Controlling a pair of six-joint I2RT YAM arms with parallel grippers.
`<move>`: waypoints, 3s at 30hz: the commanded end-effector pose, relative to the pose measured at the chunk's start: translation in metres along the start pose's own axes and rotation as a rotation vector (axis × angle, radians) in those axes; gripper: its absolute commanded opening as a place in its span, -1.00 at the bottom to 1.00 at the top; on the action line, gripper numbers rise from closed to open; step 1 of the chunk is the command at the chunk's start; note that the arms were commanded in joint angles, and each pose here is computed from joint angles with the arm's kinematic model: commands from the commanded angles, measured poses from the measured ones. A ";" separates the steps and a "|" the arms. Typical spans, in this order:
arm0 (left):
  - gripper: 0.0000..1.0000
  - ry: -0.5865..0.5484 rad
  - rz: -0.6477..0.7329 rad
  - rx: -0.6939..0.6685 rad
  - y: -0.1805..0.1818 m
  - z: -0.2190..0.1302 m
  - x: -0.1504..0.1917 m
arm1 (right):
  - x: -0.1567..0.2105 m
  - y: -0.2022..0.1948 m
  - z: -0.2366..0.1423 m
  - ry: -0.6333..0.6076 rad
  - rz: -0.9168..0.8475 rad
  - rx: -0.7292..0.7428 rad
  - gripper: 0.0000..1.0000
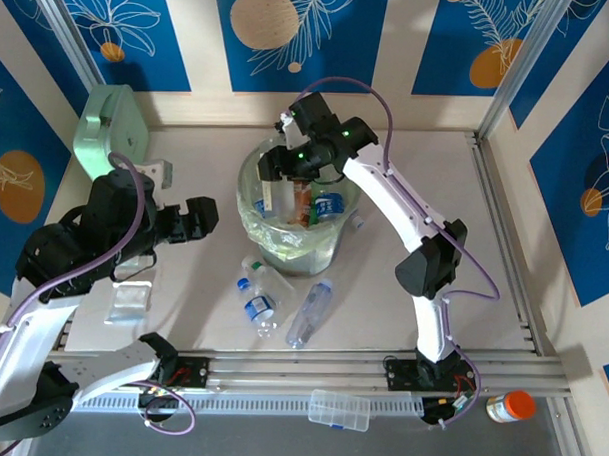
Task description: Put the plastic bottles in the bin
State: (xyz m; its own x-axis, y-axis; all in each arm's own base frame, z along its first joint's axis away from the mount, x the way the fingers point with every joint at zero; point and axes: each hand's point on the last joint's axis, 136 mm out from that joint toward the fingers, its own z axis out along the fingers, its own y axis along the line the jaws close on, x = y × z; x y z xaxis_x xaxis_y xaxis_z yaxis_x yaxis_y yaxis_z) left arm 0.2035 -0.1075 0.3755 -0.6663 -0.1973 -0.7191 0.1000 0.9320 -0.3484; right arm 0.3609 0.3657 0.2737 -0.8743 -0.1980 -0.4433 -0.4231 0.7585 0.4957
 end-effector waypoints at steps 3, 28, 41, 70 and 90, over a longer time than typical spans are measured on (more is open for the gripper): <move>0.90 -0.011 0.022 -0.019 0.003 -0.002 -0.006 | 0.044 -0.033 0.033 0.191 0.023 0.170 0.35; 0.88 0.018 0.017 -0.086 0.012 0.016 0.002 | 0.024 0.003 -0.027 0.045 0.007 0.060 0.15; 0.99 0.183 -0.328 -0.142 0.055 0.061 0.096 | 0.012 0.010 -0.063 -0.065 -0.037 0.085 0.23; 0.99 0.393 -0.385 -0.016 0.036 0.079 0.098 | 0.059 -0.234 -0.065 -0.078 0.490 0.159 0.64; 0.99 0.456 -0.296 -0.063 0.036 0.061 0.085 | 0.072 -0.270 0.052 0.262 0.374 0.197 0.80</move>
State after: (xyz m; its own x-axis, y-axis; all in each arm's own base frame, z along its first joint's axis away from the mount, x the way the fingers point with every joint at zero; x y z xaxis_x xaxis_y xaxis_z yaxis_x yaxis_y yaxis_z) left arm 0.1996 -0.1128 0.2617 -0.9039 -0.3332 -0.2681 -0.1821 0.8670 -0.4639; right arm 0.4336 0.1748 0.0747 -0.9968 0.0376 -0.0707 -0.0001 0.8824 0.4705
